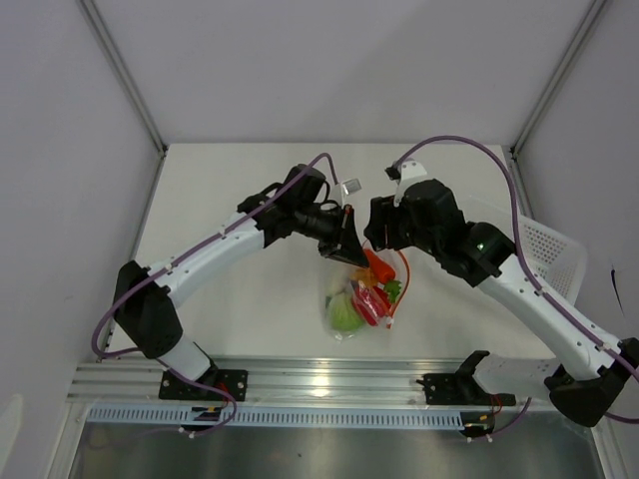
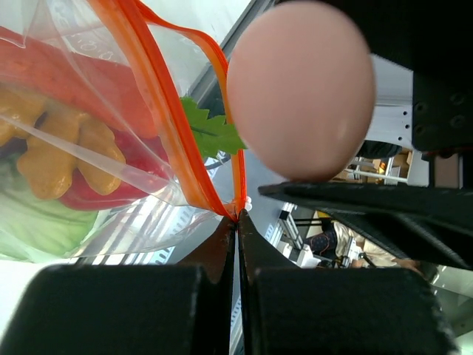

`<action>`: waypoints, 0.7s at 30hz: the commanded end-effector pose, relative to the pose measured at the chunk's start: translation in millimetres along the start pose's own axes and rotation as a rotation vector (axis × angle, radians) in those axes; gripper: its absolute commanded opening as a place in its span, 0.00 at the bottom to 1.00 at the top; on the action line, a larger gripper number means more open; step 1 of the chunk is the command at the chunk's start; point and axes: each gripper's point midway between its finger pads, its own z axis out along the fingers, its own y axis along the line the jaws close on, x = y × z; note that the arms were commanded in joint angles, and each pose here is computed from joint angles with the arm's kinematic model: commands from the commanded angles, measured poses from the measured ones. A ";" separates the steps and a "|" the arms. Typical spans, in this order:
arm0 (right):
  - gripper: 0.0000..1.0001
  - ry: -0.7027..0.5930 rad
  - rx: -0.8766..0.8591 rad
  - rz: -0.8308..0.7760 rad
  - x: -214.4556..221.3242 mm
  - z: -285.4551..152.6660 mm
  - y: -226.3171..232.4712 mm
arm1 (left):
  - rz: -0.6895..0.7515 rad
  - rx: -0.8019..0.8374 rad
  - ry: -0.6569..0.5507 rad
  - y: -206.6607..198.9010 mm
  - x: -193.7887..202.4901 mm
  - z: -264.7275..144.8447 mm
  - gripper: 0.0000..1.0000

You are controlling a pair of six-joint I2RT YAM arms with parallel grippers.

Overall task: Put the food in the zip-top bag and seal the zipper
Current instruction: Place the fake vegetable in the zipper food storage bag.

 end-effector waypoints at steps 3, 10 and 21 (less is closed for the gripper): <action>0.05 0.012 0.004 0.028 12.0 -7.9 7.2 | 0.053 0.028 -0.044 -20.6 0.8 -15.3 0.01; 0.12 0.029 -0.015 0.053 29.1 -16.2 8.1 | 0.059 0.028 -0.053 -23.1 3.9 -20.5 0.01; 0.99 -0.016 0.011 0.107 20.4 -24.2 2.7 | 0.053 0.025 -0.059 -20.8 8.0 -22.0 0.00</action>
